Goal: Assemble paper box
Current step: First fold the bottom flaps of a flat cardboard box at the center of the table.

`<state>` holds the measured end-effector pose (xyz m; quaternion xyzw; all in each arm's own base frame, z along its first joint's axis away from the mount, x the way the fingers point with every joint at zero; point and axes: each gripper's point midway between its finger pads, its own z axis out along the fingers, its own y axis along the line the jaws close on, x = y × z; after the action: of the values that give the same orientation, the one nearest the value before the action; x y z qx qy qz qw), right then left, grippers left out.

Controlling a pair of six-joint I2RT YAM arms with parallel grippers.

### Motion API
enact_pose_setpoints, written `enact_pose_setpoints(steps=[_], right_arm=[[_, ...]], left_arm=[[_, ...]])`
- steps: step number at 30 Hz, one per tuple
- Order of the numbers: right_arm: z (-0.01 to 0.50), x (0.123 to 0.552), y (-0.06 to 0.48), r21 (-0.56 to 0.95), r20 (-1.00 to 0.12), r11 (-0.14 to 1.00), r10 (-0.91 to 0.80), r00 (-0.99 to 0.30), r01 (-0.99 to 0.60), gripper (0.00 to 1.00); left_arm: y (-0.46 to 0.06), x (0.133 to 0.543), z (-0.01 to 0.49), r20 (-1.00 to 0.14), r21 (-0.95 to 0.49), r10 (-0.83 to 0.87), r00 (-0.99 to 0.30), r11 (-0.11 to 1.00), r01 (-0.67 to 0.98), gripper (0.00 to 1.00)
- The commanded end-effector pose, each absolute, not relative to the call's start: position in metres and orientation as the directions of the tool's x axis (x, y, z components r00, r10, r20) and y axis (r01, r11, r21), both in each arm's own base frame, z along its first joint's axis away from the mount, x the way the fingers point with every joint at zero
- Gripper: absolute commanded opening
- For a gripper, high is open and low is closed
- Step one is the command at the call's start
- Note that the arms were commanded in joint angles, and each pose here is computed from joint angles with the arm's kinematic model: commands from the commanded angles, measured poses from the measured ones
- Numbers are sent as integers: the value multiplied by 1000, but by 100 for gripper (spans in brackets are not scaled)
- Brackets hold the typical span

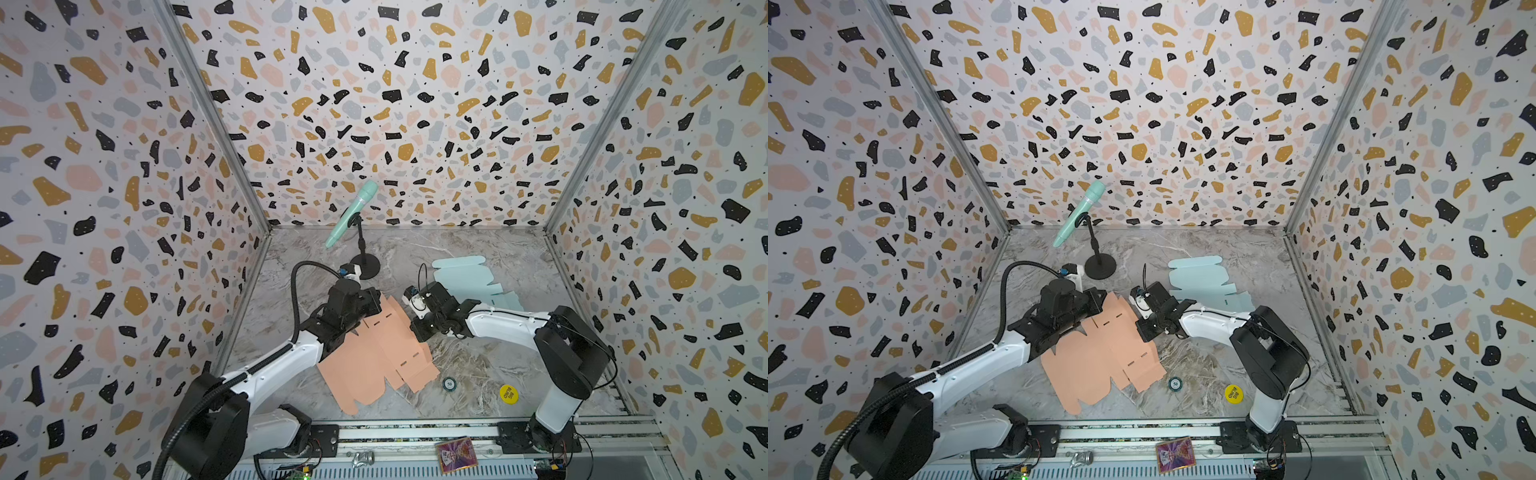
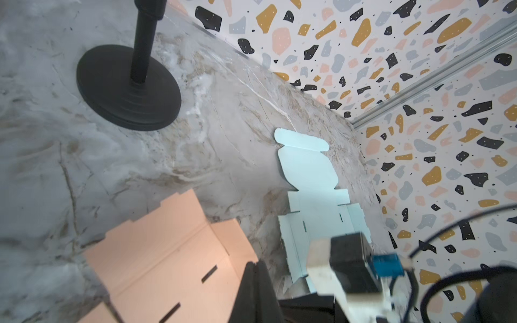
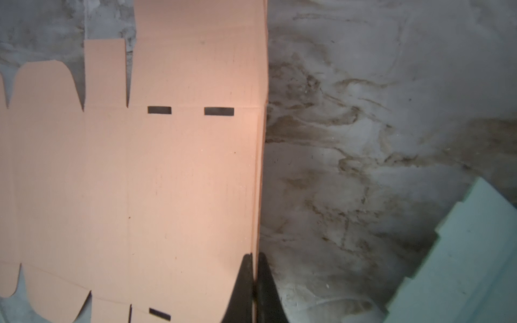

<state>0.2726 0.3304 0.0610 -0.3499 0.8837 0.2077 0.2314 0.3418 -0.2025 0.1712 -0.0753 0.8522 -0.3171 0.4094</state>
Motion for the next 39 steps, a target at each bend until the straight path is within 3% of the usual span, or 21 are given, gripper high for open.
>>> enact_pose_setpoints(steps=[1,13,39], right_arm=[[93,276,333,103,-614,637,-563,-553,-764,0],[116,273,344,9,-670,567,-608,-426,-824,0],[140,283,341,-157,-708,569,-635,-310,-807,0]], left_arm=[[-212,356,188,-688,-591,-357,-631,781,203,0],[-214,375,165,-674,-563,-315,-668,804,189,0],[-207,329,150,-653,-580,-292,-699,786,213,0]])
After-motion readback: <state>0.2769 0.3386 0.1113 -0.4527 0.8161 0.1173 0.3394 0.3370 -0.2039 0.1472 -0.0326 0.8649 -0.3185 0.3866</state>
